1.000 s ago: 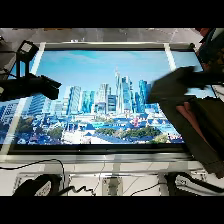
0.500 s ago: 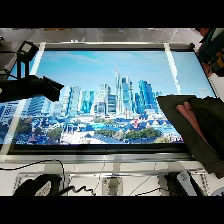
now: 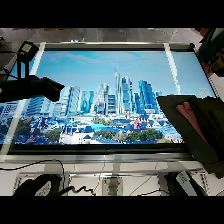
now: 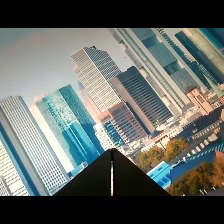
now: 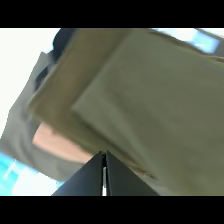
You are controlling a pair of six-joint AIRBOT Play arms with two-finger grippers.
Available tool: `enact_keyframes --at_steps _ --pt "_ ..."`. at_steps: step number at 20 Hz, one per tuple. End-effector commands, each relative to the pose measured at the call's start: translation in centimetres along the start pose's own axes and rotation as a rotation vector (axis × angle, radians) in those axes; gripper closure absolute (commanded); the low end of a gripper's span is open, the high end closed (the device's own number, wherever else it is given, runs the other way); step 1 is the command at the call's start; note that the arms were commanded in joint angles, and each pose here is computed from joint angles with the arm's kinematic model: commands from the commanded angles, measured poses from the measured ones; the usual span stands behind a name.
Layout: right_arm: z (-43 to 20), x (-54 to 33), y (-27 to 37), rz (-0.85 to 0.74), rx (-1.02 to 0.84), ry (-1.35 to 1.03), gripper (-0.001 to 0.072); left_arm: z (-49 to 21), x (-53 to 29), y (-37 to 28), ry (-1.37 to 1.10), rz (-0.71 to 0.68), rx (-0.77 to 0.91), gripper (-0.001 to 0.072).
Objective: Fold the clothes and pants, and hang the long-sleeved shirts on hangers.
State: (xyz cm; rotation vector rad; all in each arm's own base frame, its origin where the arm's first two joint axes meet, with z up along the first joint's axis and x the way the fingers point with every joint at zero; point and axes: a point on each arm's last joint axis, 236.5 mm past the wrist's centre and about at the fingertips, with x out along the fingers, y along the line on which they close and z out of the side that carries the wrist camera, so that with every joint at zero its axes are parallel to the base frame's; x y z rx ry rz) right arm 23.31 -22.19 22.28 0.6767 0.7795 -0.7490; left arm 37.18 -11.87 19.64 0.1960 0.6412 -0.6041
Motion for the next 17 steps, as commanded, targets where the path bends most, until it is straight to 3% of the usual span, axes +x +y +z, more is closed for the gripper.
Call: enact_keyframes --at_steps 1,10,17 --pt "-2.4 1.4 6.9 0.114 -0.273 0.055 0.0699 0.0 0.0 0.0 -0.001 0.0 0.0 0.0694" --pt "-13.7 -1.3 22.7 0.449 -0.805 0.111 0.0698 0.0 0.0 0.0 -0.001 -0.001 0.0 0.0694" --pt "-17.4 -3.2 25.1 0.559 -0.87 0.161 0.0698 0.0 0.0 0.0 -0.001 -0.001 0.0 0.0694"
